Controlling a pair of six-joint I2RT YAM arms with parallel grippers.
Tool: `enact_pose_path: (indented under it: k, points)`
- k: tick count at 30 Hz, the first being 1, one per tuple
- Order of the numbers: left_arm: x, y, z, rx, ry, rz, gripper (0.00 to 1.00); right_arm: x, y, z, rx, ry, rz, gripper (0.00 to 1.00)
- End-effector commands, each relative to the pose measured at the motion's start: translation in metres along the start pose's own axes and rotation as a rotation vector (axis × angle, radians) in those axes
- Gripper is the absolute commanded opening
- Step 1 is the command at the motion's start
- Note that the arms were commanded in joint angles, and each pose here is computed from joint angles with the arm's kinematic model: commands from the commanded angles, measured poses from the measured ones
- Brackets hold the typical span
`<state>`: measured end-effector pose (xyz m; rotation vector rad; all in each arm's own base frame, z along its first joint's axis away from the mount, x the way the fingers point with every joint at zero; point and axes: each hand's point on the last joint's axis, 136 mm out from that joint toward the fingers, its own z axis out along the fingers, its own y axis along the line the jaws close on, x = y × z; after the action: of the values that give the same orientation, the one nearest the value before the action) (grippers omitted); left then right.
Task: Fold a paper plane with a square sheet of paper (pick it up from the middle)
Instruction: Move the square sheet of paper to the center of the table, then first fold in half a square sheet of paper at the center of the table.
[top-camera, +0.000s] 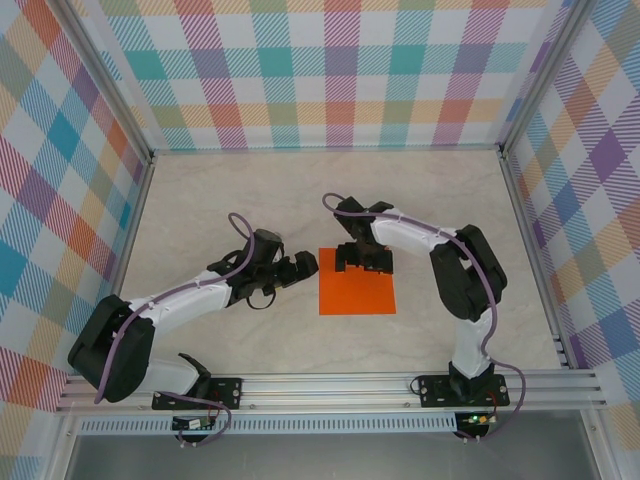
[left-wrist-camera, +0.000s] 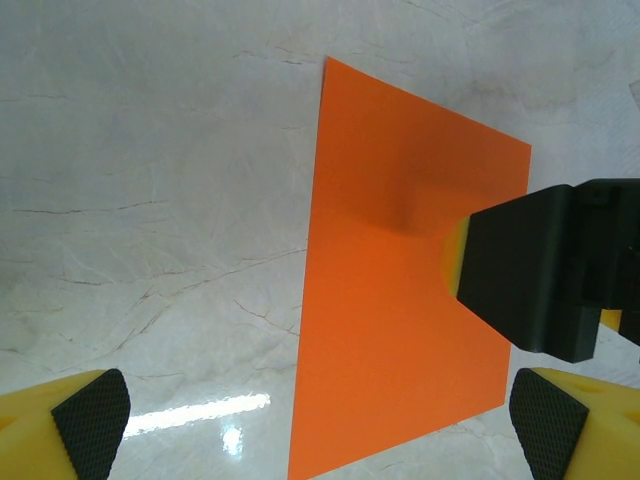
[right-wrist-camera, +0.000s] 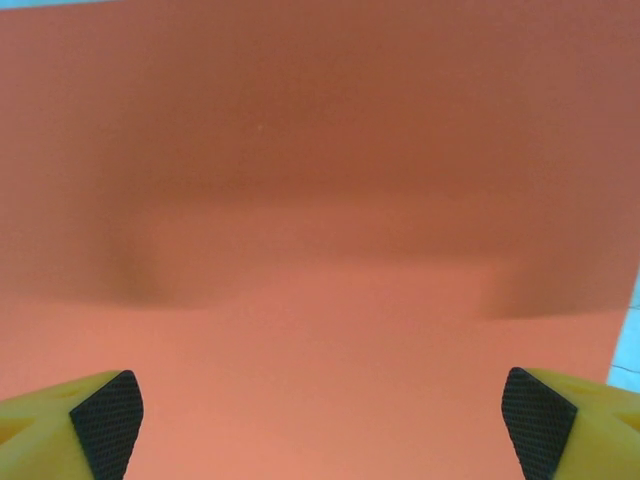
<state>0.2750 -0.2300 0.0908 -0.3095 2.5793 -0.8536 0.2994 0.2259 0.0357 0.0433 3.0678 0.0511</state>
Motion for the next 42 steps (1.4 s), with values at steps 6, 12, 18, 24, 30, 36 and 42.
enact_pose_path:
  k: [6, 12, 18, 24, 30, 36, 42]
  points:
    - [-0.003, -0.006, -0.002, -0.007, -0.011, 0.015, 1.00, 0.004, 0.013, 0.002, 0.012, 0.050, 0.000, 0.94]
    - [-0.003, -0.005, -0.002, -0.011, -0.011, 0.015, 1.00, 0.004, 0.015, 0.009, 0.033, 0.060, 0.001, 0.97]
    - [-0.002, -0.005, -0.003, -0.015, -0.011, 0.018, 1.00, 0.011, 0.011, 0.024, 0.056, 0.093, 0.008, 0.98]
    - [-0.002, -0.004, -0.003, -0.017, -0.012, 0.018, 1.00, 0.028, 0.007, 0.051, 0.055, 0.155, 0.028, 0.98]
    - [-0.001, -0.002, -0.004, -0.021, -0.008, 0.017, 1.00, 0.040, 0.003, 0.067, 0.050, 0.196, 0.024, 0.96]
    - [-0.001, -0.003, -0.005, -0.019, -0.011, 0.016, 1.00, 0.038, 0.002, 0.063, 0.061, 0.190, 0.012, 0.92]
    - [-0.001, -0.002, -0.006, -0.023, -0.013, 0.017, 1.00, 0.034, 0.002, 0.058, 0.071, 0.177, 0.004, 0.89]
